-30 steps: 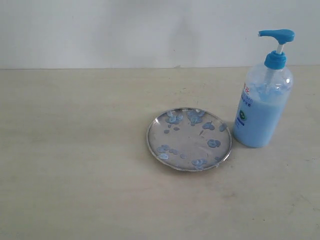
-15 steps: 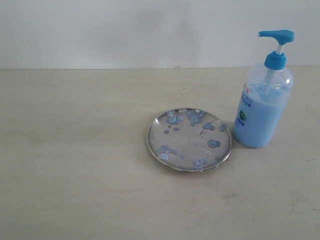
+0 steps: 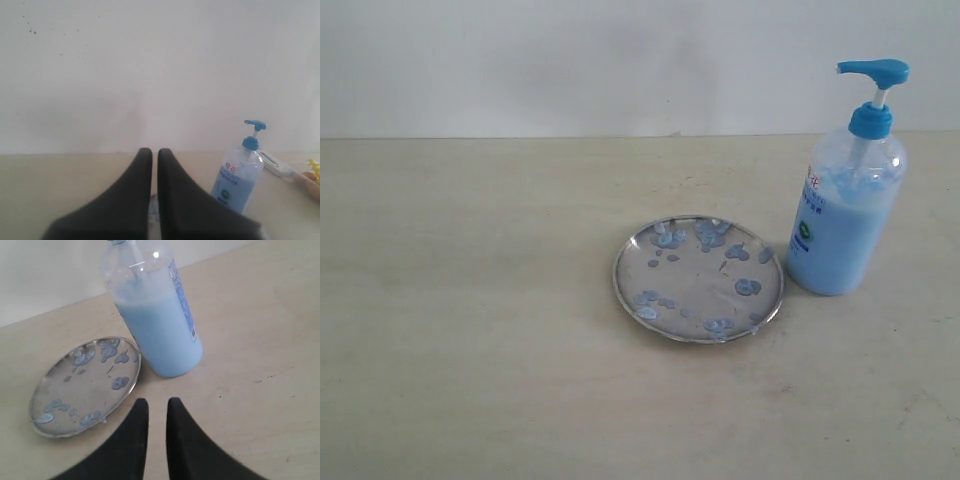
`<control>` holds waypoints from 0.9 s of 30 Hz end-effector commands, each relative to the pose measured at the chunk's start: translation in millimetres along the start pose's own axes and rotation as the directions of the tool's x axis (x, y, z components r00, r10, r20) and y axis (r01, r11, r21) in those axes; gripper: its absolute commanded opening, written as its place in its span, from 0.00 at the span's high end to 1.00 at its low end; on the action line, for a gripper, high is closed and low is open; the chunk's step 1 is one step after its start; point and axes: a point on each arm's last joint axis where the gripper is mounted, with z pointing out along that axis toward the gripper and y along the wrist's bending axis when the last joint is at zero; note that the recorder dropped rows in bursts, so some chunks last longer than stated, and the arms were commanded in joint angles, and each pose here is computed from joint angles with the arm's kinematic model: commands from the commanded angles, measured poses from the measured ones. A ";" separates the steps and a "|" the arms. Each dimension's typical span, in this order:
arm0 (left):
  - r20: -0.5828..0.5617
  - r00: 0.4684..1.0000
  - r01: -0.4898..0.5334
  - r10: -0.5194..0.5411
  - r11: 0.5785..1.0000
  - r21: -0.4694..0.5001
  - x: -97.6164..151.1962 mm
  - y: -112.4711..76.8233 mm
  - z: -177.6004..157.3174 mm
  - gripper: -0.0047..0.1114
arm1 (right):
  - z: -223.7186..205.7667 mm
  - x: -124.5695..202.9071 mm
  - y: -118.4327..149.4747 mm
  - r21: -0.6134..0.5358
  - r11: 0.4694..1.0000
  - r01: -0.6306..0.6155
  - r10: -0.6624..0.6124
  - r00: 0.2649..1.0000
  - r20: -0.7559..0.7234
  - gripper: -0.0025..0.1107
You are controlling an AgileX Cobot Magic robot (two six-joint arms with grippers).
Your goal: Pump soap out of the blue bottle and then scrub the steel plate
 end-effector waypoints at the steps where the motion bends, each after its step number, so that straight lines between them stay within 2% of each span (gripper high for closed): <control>1: -0.071 0.996 0.056 -0.056 0.998 -0.006 7.3 -2.4 10.0 0.92 | 0.1 0.2 0.1 -0.002 0.999 -0.032 0.032 0.999 -0.002 0.96; 9: -0.216 0.976 0.008 -0.016 0.999 -0.037 23.6 -5.0 30.1 0.92 | -0.1 0.0 0.2 -0.003 0.999 -0.032 0.032 0.999 0.001 0.96; 11: -0.295 0.955 -0.004 0.001 1.000 -0.012 33.7 -9.6 39.8 0.92 | -8.3 -2.8 2.4 -0.043 0.999 -0.031 0.034 0.997 0.065 0.96; 13: -0.409 0.913 -0.004 0.015 1.000 0.026 47.5 -17.4 55.2 0.92 | -20.1 -8.5 4.9 -0.096 0.995 -0.021 0.039 0.982 0.184 0.96; 14: -0.472 0.882 0.008 0.010 0.999 0.036 49.9 -25.4 73.6 0.92 | -28.0 -11.6 6.2 -0.129 0.992 -0.011 0.045 0.965 0.260 0.96; 15: -0.483 0.876 0.008 0.012 0.999 0.040 46.4 -30.1 84.7 0.92 | -31.3 -13.0 6.5 -0.140 0.990 -0.007 0.049 0.955 0.294 0.96; 17: -0.532 0.846 -0.002 0.036 0.998 0.064 41.0 -48.1 133.0 0.92 | -34.2 -13.9 6.9 -0.151 0.988 -0.003 0.052 0.946 0.320 0.96; 18: -0.561 0.825 -0.007 0.067 0.994 0.109 44.1 -61.3 167.3 0.92 | -34.2 -14.1 6.8 -0.152 0.988 -0.005 0.055 0.945 0.322 0.96; 19: -0.591 0.801 -0.013 0.097 0.989 0.145 54.3 -72.6 203.4 0.92 | -34.1 -13.6 6.9 -0.152 0.988 -0.005 0.053 0.947 0.316 0.96; 20: -0.606 0.789 -0.013 0.103 0.988 0.151 62.4 -77.4 223.8 0.92 | -34.1 -13.6 6.9 -0.152 0.988 -0.005 0.053 0.947 0.316 0.96; 21: -0.629 0.770 -0.006 0.105 0.988 0.157 79.7 -85.0 259.3 0.92 | -34.1 -13.6 6.9 -0.152 0.988 -0.005 0.053 0.947 0.316 0.96; 22: -0.642 0.759 0.003 0.106 0.986 0.166 92.6 -89.6 280.3 0.92 | -34.1 -13.7 6.9 -0.152 0.988 -0.005 0.054 0.947 0.318 0.96; 24: -0.675 0.735 0.081 0.062 0.981 0.178 122.4 -99.7 317.3 0.92 | -34.1 -13.7 6.9 -0.152 0.988 -0.005 0.054 0.947 0.318 0.96; 25: -0.709 0.703 0.213 -0.044 0.965 0.151 135.5 -105.2 330.2 0.92 | -34.1 -13.7 6.9 -0.152 0.988 -0.005 0.054 0.947 0.318 0.96; 26: -0.739 0.665 0.326 -0.104 0.931 0.162 139.8 -110.2 333.5 0.92 | -34.1 -13.7 6.9 -0.152 0.988 -0.005 0.054 0.947 0.318 0.96; 27: -0.778 0.613 0.445 -0.142 0.875 0.191 141.6 -115.9 334.0 0.92 | -34.1 -13.7 6.9 -0.152 0.988 -0.005 0.054 0.947 0.318 0.96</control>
